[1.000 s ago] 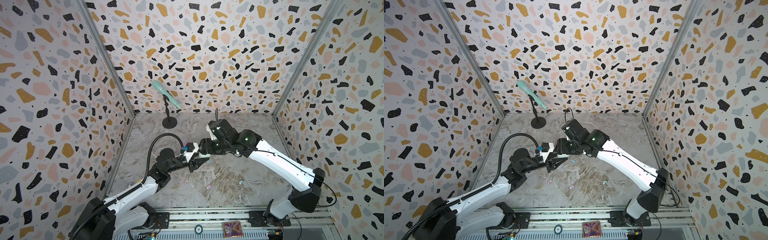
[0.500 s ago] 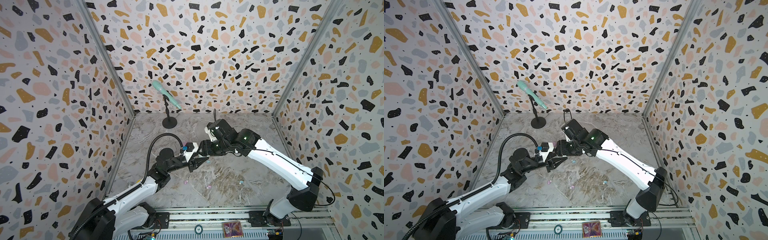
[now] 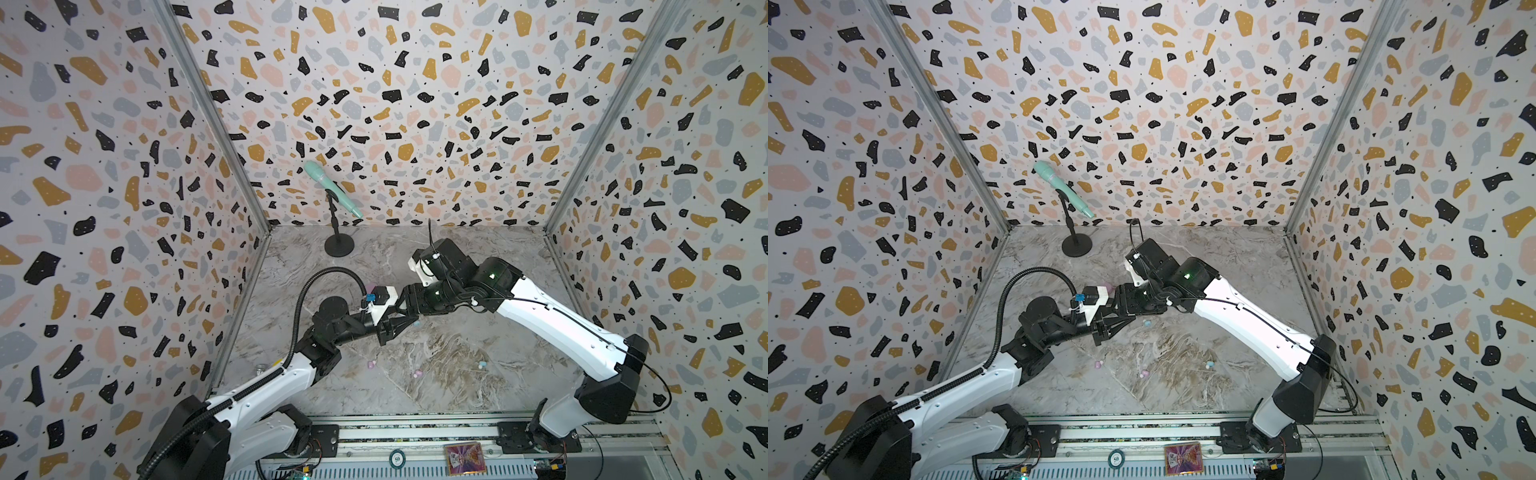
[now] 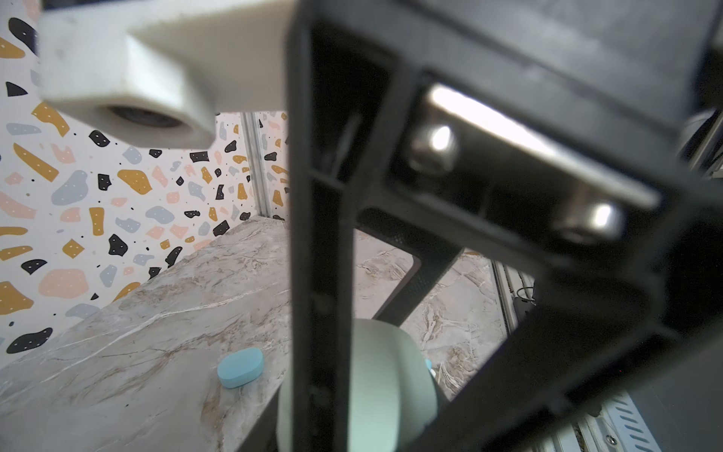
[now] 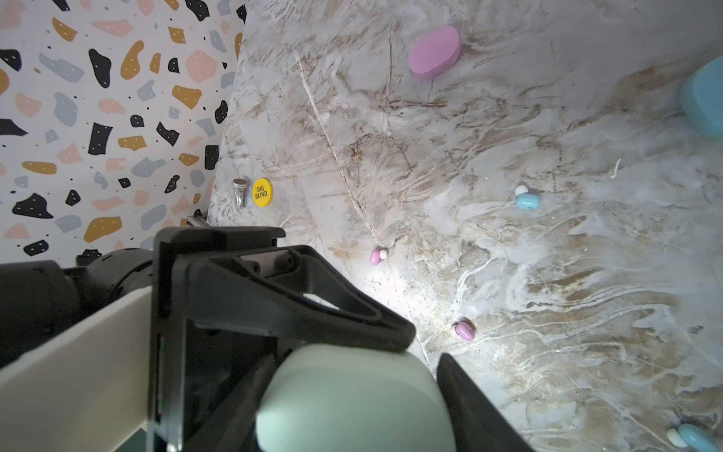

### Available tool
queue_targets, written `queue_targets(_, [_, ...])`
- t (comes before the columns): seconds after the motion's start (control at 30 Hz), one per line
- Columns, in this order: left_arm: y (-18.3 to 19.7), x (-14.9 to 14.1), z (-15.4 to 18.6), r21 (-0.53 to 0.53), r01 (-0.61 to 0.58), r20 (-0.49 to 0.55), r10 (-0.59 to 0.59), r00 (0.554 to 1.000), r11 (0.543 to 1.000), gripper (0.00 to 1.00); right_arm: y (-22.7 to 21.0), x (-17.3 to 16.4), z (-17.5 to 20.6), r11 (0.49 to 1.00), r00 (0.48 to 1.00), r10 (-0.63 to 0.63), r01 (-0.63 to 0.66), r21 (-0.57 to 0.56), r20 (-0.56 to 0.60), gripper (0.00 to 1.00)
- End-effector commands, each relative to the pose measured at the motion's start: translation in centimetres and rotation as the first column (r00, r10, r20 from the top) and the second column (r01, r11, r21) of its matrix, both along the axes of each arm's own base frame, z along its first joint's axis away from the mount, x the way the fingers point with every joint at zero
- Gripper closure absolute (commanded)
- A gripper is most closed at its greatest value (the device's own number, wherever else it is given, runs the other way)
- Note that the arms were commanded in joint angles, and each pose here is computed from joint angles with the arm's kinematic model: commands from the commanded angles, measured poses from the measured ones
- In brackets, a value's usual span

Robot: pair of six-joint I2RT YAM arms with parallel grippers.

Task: Insert wireless bluetooth earbuds into charging case
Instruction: Place the charging case at the middle-right of the table.

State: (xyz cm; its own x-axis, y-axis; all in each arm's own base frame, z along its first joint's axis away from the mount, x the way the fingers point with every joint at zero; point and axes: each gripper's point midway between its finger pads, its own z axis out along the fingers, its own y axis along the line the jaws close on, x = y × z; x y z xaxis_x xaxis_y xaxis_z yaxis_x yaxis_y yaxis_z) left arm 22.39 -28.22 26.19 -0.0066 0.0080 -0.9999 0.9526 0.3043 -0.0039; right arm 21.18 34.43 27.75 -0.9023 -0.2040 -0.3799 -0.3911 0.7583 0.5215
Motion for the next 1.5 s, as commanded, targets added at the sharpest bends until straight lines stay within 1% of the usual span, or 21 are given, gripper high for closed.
queue_targets(0.0, [-0.1, -0.2, 2.1, -0.034, 0.012, 0.072, -0.009, 0.997, 0.999, 0.63, -0.6, -0.8, 1.2, 0.999, 1.000, 0.018, -0.018, 0.035, 0.006, 0.42])
queue_targets(0.1, [-0.2, -0.1, 1.9, -0.027, 0.015, 0.060, -0.014, 0.998, 1.000, 0.61, -0.8, -0.5, 1.5, 0.999, 1.000, 0.005, -0.006, 0.042, 0.017, 0.46])
queue_targets(0.17, [-0.3, 0.0, 1.6, -0.016, 0.014, 0.045, -0.013, 0.999, 1.000, 0.53, -1.3, -0.1, 1.5, 0.999, 1.000, -0.015, 0.013, 0.039, 0.027, 0.46])
queue_targets(0.27, [-0.1, 0.5, 1.0, -0.003, -0.016, 0.011, 0.016, 1.000, 1.000, 0.31, -3.1, 1.0, 1.0, 0.997, 0.997, -0.067, 0.066, 0.026, 0.039, 0.46])
queue_targets(0.3, [0.1, 0.7, 0.8, 0.000, -0.040, -0.004, 0.040, 0.999, 0.999, 0.22, -4.0, 1.5, 0.7, 0.996, 0.995, -0.088, 0.087, 0.016, 0.047, 0.46])
queue_targets(0.33, [0.4, 0.8, 0.5, 0.003, -0.058, -0.018, 0.058, 0.998, 0.998, 0.10, -5.1, 2.0, 0.2, 0.994, 0.992, -0.113, 0.113, -0.001, 0.050, 0.46])
queue_targets(0.37, [0.7, 0.9, 0.2, 0.007, -0.080, -0.026, 0.080, 0.996, 0.997, 0.04, -6.1, 2.5, -0.3, 0.991, 0.989, -0.134, 0.135, -0.019, 0.057, 0.46])
queue_targets(0.4, [1.0, 1.2, -0.2, 0.015, -0.110, -0.044, 0.110, 0.993, 0.994, 0.00, -7.6, 3.1, -1.2, 0.985, 0.984, -0.165, 0.168, -0.043, 0.062, 0.46])
queue_targets(0.5, [2.2, 1.7, -1.3, 0.039, -0.193, -0.078, 0.195, 0.978, 0.980, 0.00, -12.4, 5.0, -4.7, 0.958, 0.964, -0.257, 0.263, -0.110, 0.069, 0.46])
queue_targets(0.6, [3.4, 2.7, -2.2, 0.079, -0.285, -0.110, 0.292, 0.950, 0.955, 0.00, -17.6, 6.4, -8.9, 0.914, 0.933, -0.351, 0.359, -0.187, 0.074, 0.46])
queue_targets(0.7, [4.4, 3.4, -2.9, 0.113, -0.356, -0.130, 0.369, 0.920, 0.928, 0.00, -22.4, 7.5, -12.1, 0.854, 0.894, -0.435, 0.448, -0.263, 0.108, 0.46])
queue_targets(0.83, [5.5, 4.2, -3.6, 0.136, -0.425, -0.154, 0.443, 0.883, 0.895, 0.00, -27.4, 8.1, -15.8, 0.776, 0.844, -0.519, 0.532, -0.339, 0.136, 0.46])
queue_targets(0.9, [5.9, 4.5, -4.1, 0.143, -0.451, -0.170, 0.471, 0.866, 0.881, 0.00, -29.7, 8.2, -17.5, 0.740, 0.816, -0.560, 0.570, -0.357, 0.141, 0.46])
queue_targets(1.0, [6.6, 4.8, -4.6, 0.148, -0.490, -0.183, 0.511, 0.840, 0.859, 0.00, -31.9, 8.2, -19.4, 0.704, 0.794, -0.591, 0.594, -0.388, 0.144, 0.46])
queue_targets(1.13, [7.1, 5.1, -5.1, 0.154, -0.521, -0.184, 0.543, 0.820, 0.839, 0.00, -33.1, 8.1, -21.7, 0.682, 0.779, -0.614, 0.604, -0.413, 0.125, 0.46])
queue_targets(1.27, [7.3, 5.3, -5.1, 0.157, -0.531, -0.178, 0.552, 0.814, 0.833, 0.00, -33.2, 7.7, -23.8, 0.673, 0.769, -0.633, 0.603, -0.429, 0.087, 0.45])
queue_targets(1.47, [7.6, 5.6, -5.0, 0.154, -0.542, -0.171, 0.563, 0.809, 0.826, 0.00, -33.2, 6.9, -25.8, 0.664, 0.760, -0.648, 0.594, -0.455, 0.046, 0.43])
